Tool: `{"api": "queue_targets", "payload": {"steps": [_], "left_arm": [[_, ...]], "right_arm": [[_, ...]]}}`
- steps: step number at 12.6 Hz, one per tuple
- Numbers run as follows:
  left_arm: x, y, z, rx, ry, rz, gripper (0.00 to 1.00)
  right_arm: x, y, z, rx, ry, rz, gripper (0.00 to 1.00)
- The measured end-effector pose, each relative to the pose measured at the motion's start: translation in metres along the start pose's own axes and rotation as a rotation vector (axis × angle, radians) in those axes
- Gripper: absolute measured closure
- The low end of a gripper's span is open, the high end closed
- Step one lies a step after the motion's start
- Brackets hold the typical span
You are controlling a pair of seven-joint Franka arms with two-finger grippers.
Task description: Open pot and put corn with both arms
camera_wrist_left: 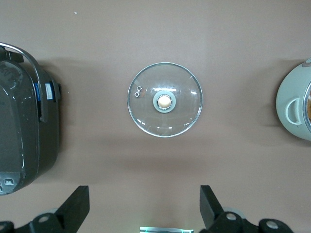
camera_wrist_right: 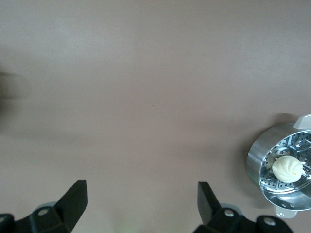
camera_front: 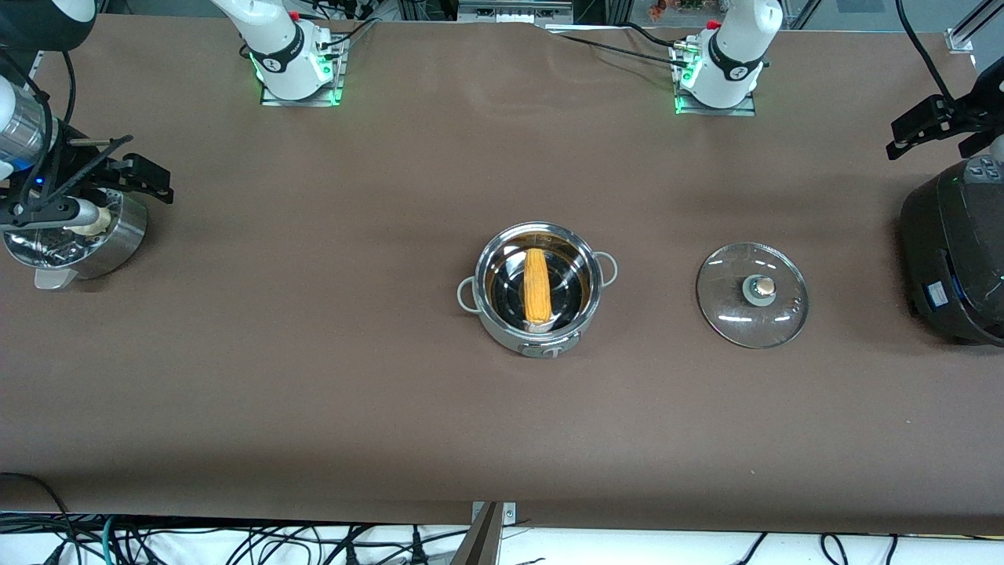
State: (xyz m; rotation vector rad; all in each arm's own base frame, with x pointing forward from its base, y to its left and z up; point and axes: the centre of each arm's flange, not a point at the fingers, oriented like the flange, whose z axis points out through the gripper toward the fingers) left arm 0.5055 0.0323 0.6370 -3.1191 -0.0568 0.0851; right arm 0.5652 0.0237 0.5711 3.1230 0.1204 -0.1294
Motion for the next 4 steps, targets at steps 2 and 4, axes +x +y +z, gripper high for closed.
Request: {"api": "queue_targets", "payload": {"steps": [2,4], "left_arm": [[0.0001,0.0,0.0001,0.0,0.0,0.0,0.0],[0.0003,-0.0003,0.0004,0.0,-0.001,-0.001,0.0]], "right_arm": [[0.0024,0.0,0.0028,0.001,0.0,-0.002,0.0],[0.0046,0.0022,0.0069,0.002,-0.007,0.001,0.0]]}}
